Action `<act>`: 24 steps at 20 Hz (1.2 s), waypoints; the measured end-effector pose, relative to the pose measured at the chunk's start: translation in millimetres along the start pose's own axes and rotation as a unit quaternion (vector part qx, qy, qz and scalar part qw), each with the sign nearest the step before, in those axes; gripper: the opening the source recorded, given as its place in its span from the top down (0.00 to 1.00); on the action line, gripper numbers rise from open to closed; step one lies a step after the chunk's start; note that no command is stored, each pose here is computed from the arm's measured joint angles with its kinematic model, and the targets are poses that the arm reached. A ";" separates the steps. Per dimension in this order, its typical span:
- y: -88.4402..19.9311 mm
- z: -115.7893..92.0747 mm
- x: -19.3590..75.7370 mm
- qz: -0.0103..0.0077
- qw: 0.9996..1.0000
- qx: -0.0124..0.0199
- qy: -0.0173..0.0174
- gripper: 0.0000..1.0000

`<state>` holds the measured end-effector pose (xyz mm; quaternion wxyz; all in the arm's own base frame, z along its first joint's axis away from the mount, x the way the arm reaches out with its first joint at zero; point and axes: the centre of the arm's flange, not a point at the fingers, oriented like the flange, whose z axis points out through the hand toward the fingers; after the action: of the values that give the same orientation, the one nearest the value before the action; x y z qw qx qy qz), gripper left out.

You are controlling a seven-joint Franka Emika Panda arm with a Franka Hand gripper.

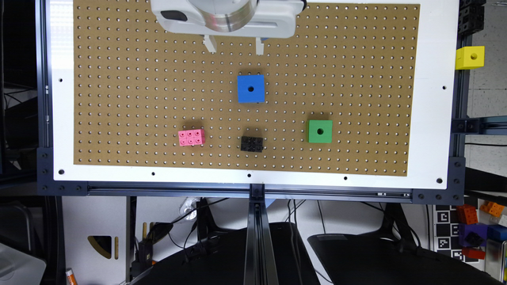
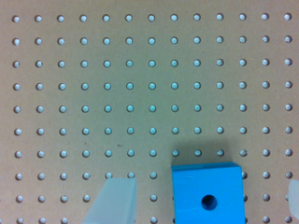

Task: Pick up green block.

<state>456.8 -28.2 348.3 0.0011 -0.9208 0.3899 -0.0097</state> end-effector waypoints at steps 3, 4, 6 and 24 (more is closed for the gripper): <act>-1.7 0.0 -1.6 -0.002 1.000 0.000 0.000 0.00; -4.2 -0.4 -3.5 -0.004 1.000 0.000 0.000 0.00; -10.8 -2.1 -8.0 -0.008 1.000 0.002 0.002 0.00; -205.4 9.3 -28.0 -0.019 0.999 0.044 -0.008 0.00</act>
<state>585.0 134.8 340.5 0.0449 -0.9270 0.3719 -0.0194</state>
